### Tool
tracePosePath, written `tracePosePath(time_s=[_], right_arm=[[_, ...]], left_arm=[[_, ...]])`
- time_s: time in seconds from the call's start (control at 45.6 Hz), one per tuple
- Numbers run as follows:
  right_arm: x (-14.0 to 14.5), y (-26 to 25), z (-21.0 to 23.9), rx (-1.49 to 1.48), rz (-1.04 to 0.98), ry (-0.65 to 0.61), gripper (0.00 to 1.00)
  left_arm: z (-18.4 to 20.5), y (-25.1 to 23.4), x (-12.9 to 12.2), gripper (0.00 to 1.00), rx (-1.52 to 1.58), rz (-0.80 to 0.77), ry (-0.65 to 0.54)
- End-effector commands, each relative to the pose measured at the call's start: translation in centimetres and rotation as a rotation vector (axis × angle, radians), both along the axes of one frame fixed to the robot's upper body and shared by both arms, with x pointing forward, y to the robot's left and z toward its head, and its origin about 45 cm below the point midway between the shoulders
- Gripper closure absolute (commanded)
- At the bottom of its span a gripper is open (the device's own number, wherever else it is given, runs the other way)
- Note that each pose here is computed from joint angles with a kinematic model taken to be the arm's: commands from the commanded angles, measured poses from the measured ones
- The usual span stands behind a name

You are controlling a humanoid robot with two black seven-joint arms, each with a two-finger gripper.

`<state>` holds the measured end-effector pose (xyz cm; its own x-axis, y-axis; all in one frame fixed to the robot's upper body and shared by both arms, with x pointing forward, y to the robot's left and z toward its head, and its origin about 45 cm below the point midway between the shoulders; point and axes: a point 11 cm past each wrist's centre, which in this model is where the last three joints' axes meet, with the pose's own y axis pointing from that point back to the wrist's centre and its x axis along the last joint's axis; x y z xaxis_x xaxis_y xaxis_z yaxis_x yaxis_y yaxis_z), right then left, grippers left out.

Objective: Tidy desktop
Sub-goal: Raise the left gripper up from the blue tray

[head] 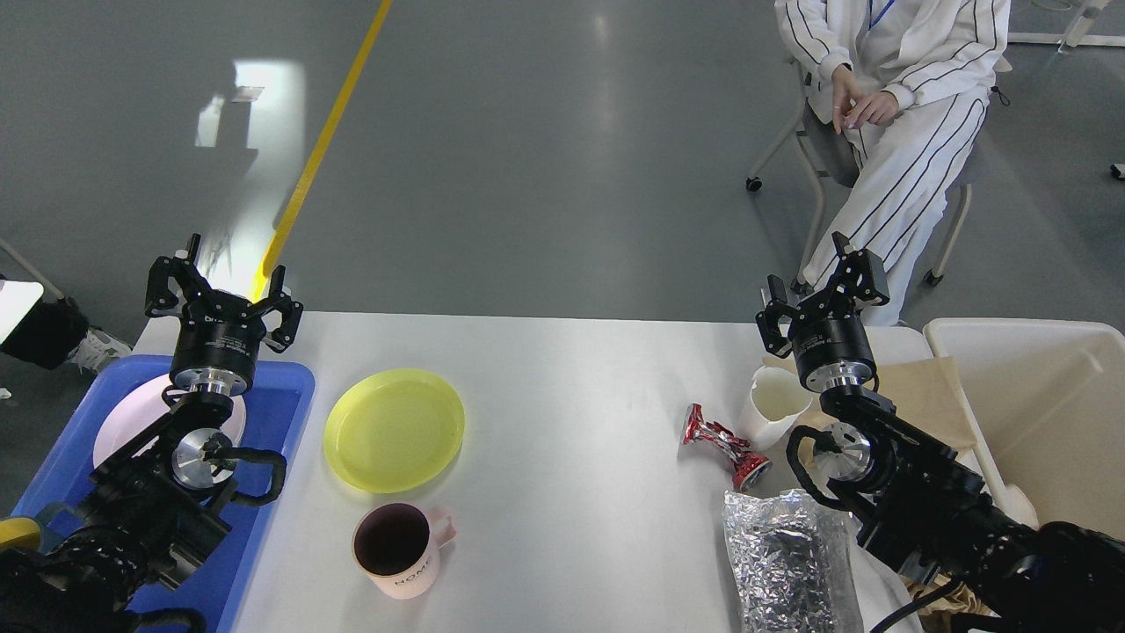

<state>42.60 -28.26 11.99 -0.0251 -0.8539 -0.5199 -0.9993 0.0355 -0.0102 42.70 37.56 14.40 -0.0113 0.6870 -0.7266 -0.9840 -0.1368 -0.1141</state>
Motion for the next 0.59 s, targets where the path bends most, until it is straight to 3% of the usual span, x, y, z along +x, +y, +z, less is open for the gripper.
tracePosePath(time_s=[0.0,0.57], right_arm=[[0.00,0.00,0.00,0.000,0.000,0.000,0.00],[0.00,0.00,0.00,0.000,0.000,0.000,0.00]], left_arm=[[-0.05,-0.07,-0.04,0.00,-0.010,0.005,-0.004],[0.23,-0.75,0.60,0.00,0.020,-0.015,0.016]])
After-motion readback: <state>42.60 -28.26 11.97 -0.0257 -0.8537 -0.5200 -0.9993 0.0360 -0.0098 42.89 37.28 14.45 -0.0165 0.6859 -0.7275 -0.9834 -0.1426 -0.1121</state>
